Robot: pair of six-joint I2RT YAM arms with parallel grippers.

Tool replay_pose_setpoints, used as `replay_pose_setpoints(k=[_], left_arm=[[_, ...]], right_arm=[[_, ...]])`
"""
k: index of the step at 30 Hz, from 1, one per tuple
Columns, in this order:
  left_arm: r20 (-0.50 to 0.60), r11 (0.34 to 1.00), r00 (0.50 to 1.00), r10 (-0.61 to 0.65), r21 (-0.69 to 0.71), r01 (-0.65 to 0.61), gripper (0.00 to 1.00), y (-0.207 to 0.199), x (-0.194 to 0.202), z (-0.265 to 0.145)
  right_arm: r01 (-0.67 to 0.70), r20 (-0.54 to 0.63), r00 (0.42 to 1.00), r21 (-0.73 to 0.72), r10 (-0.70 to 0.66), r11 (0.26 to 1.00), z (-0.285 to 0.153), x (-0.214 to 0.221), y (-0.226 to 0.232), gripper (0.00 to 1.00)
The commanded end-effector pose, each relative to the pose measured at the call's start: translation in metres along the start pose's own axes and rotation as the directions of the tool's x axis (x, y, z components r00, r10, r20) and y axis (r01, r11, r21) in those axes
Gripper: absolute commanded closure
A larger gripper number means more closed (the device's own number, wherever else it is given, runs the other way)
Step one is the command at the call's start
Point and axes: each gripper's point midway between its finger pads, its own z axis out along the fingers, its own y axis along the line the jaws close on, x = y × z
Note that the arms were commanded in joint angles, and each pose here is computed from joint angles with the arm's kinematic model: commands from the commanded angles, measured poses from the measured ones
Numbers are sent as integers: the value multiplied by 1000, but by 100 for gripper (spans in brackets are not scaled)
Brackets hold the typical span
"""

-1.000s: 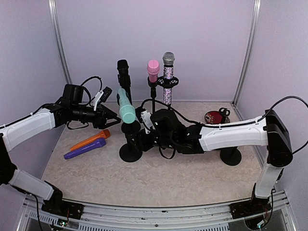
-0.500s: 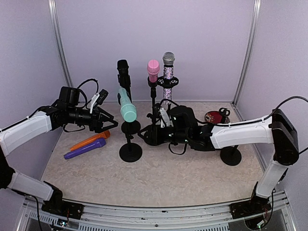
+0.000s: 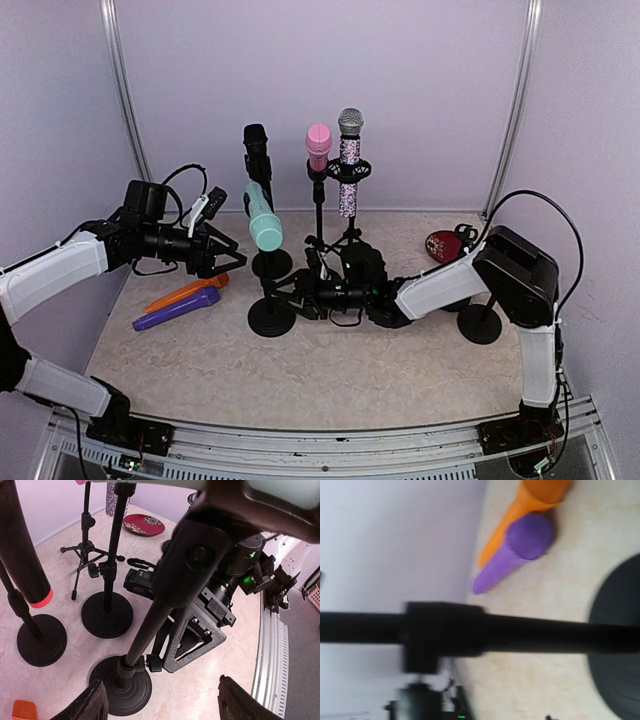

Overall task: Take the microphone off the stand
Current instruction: Unscrew the knob on the stand of the microphone stand.

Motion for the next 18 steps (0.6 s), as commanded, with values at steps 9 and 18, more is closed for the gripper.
replay_pose_setpoints(k=[9, 18], left_arm=[[10, 999, 999, 49, 9, -49, 27, -4, -7, -2], [5, 999, 999, 48, 13, -48, 27, -5, -7, 3]], right_arm=[[-64, 9, 998, -208, 68, 976, 17, -14, 42, 59], [-79, 10, 996, -209, 83, 975, 10, -7, 36, 78]])
